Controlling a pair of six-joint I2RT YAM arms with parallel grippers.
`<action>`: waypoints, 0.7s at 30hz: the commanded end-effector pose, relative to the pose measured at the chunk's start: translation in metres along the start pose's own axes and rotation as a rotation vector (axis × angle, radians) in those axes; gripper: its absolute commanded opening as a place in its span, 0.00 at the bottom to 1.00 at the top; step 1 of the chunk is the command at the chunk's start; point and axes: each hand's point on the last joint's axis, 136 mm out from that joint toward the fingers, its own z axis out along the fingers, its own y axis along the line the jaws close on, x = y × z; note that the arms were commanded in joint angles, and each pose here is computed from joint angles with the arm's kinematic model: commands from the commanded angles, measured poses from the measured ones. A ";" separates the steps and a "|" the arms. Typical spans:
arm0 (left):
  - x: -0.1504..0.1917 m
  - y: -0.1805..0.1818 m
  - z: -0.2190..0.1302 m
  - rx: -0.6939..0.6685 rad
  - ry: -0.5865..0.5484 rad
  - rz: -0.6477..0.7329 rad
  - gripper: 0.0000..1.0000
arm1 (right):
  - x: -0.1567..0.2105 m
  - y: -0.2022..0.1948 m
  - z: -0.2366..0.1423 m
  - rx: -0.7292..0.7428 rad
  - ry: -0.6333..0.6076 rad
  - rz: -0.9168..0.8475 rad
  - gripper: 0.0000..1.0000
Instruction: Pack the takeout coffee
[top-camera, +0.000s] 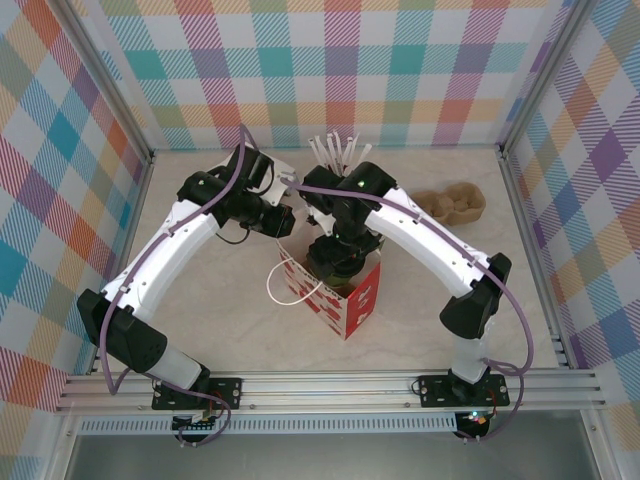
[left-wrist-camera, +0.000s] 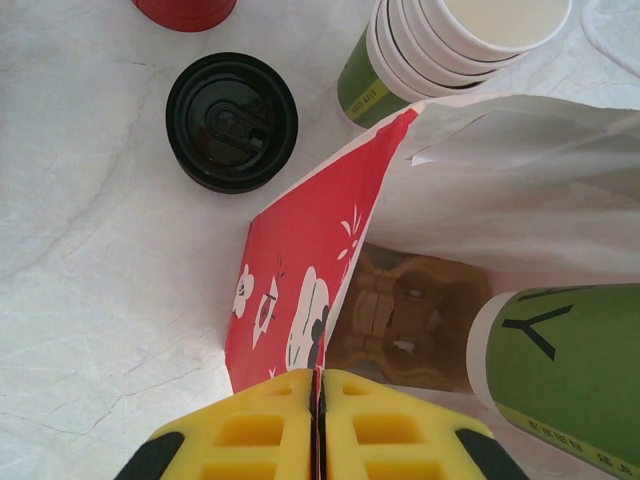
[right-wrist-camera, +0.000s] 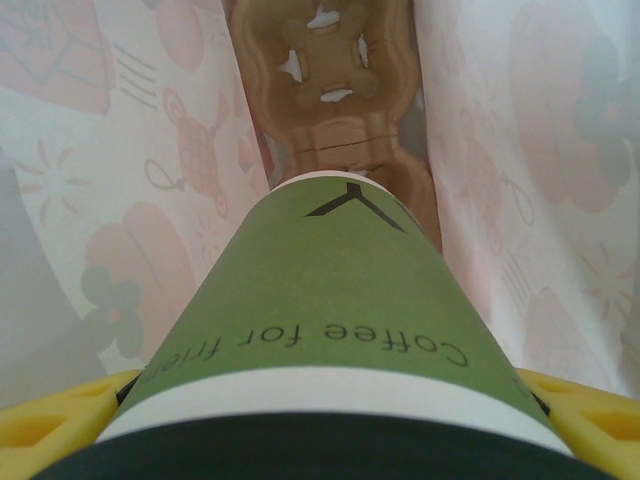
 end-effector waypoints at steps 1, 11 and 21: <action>0.002 -0.005 0.001 0.017 0.003 0.014 0.11 | 0.041 -0.009 0.006 0.051 0.203 -0.038 0.67; 0.002 -0.003 0.003 0.012 0.008 0.002 0.11 | 0.031 0.014 0.001 0.025 0.158 -0.086 0.66; 0.004 -0.001 0.004 0.003 0.013 0.003 0.11 | 0.036 0.004 0.003 0.054 0.172 -0.058 0.66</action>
